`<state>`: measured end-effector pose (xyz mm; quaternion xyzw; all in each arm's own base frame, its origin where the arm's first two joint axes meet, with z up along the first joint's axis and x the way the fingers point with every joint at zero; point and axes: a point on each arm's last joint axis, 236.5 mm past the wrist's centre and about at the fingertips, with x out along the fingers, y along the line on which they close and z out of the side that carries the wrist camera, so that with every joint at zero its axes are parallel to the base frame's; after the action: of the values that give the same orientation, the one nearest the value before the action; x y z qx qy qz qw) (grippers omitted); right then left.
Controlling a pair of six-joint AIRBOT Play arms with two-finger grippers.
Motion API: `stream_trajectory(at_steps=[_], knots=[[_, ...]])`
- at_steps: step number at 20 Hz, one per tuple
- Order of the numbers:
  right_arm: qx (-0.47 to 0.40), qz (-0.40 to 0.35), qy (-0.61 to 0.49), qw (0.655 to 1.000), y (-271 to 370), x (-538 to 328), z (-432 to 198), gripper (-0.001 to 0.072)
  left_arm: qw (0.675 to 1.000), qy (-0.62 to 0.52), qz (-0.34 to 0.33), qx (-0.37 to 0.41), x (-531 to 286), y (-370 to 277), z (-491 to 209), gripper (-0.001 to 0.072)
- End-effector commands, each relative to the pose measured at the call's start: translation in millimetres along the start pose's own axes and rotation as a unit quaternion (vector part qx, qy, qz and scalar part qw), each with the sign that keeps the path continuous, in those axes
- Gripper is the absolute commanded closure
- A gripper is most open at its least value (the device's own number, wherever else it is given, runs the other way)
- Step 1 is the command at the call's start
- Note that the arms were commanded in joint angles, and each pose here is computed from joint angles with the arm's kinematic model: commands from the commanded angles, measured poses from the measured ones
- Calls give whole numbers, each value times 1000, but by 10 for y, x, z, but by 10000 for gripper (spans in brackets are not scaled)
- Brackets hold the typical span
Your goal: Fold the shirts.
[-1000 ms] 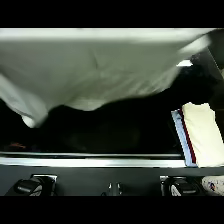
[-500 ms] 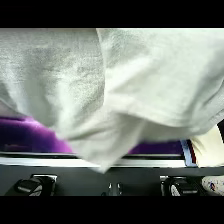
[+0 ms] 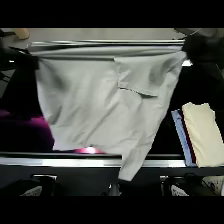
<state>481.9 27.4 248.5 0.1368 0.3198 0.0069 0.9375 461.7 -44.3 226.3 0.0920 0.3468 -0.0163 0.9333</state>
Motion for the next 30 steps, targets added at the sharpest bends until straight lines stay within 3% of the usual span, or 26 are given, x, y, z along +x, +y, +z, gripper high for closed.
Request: stream_trajectory(at_steps=[1, 4, 6, 7, 8, 9, 12, 13, 14, 15, 18, 21, 30], knots=[[107, 27, 134, 985, 37, 1198, -748, 681, 990, 135, -13, -24, 1076, -272, -706, 680], [167, 70, 248, 952, 303, 1620, -1422, 681, 970, 232, -49, -60, 1491, -598, -1263, 680], [171, 86, 257, 947, 435, 1725, -1523, 666, 960, 268, -69, -49, 1518, -694, -1452, 663], [162, 87, 251, 950, 410, 1698, -1469, 549, 957, 278, -78, -22, 1465, -665, -1483, 576], [151, 89, 247, 953, 348, 1627, -1395, 352, 952, 295, -88, 1, 1363, -579, -1513, 289], [135, 88, 250, 955, 223, 1502, -1330, 216, 949, 298, -96, -31, 1271, -482, -1491, 49], [108, 45, 341, 933, -436, 993, -1558, 212, 923, 312, -148, -169, 931, -149, -1574, 38], [100, 15, 391, 915, -697, 819, -1773, 215, 911, 334, -145, -195, 812, 2, -1804, 83], [85, -5, 434, 897, -849, 674, -2007, 217, 899, 358, -137, -213, 697, 116, -2106, 177], [72, -22, 460, 885, -970, 582, -2215, 219, 883, 385, -133, -233, 563, 170, -2481, 190], [89, -11, 469, 879, -949, 537, -2732, 282, 848, 420, -147, -287, 282, 36, -3371, 187], [95, -4, 497, 862, -949, 454, -3086, 281, 819, 441, -177, -320, 166, -234, -3851, 186], [89, -2, 504, 859, -962, 438, -3150, 279, 834, 404, -168, -337, 522, -405, -3952, 190]])
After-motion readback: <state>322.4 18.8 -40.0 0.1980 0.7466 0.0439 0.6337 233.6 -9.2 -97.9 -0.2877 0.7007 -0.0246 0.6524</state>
